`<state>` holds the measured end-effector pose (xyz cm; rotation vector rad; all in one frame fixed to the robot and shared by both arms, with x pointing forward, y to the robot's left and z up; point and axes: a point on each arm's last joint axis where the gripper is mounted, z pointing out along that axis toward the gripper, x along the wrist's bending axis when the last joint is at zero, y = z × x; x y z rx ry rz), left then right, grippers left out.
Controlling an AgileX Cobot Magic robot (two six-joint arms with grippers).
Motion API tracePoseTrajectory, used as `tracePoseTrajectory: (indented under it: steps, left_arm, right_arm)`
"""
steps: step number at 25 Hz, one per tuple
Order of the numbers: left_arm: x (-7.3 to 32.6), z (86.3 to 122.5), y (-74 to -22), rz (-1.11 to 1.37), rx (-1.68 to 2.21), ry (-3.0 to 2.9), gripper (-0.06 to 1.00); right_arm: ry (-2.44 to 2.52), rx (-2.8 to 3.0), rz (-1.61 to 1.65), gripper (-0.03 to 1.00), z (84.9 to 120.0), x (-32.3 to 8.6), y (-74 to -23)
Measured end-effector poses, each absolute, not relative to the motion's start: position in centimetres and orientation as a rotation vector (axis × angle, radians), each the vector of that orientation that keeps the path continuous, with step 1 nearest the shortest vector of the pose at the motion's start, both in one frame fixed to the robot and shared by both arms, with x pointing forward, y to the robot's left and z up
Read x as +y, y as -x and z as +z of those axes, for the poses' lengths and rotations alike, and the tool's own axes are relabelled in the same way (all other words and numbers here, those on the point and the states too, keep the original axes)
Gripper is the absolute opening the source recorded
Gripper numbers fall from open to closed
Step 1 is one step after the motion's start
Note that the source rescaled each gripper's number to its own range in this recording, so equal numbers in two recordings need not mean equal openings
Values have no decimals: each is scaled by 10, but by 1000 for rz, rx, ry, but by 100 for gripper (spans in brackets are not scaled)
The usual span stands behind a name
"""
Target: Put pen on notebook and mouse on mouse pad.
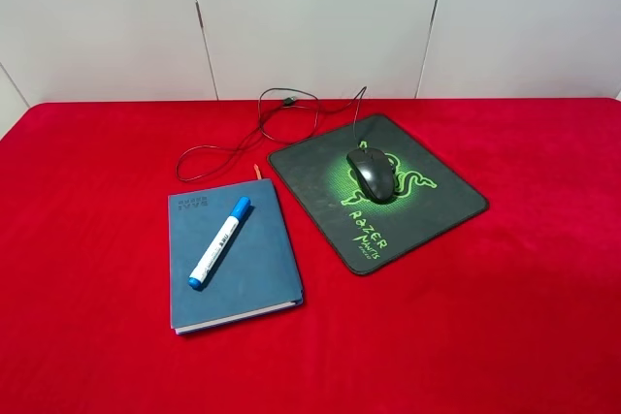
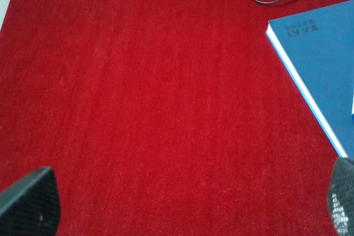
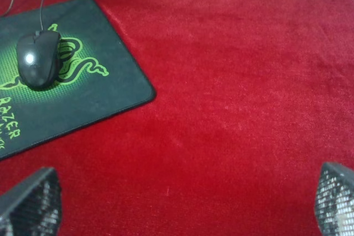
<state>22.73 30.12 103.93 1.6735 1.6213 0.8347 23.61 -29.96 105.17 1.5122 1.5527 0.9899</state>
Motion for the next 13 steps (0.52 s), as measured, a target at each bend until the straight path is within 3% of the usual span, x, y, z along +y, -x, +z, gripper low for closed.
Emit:
tracePoseTrajectory:
  steps: [13]
  left_arm:
    - [301, 1039, -227, 835, 1621, -1673, 95]
  right_arm:
    - [-1512, 1552, 992, 100, 1052, -300, -236]
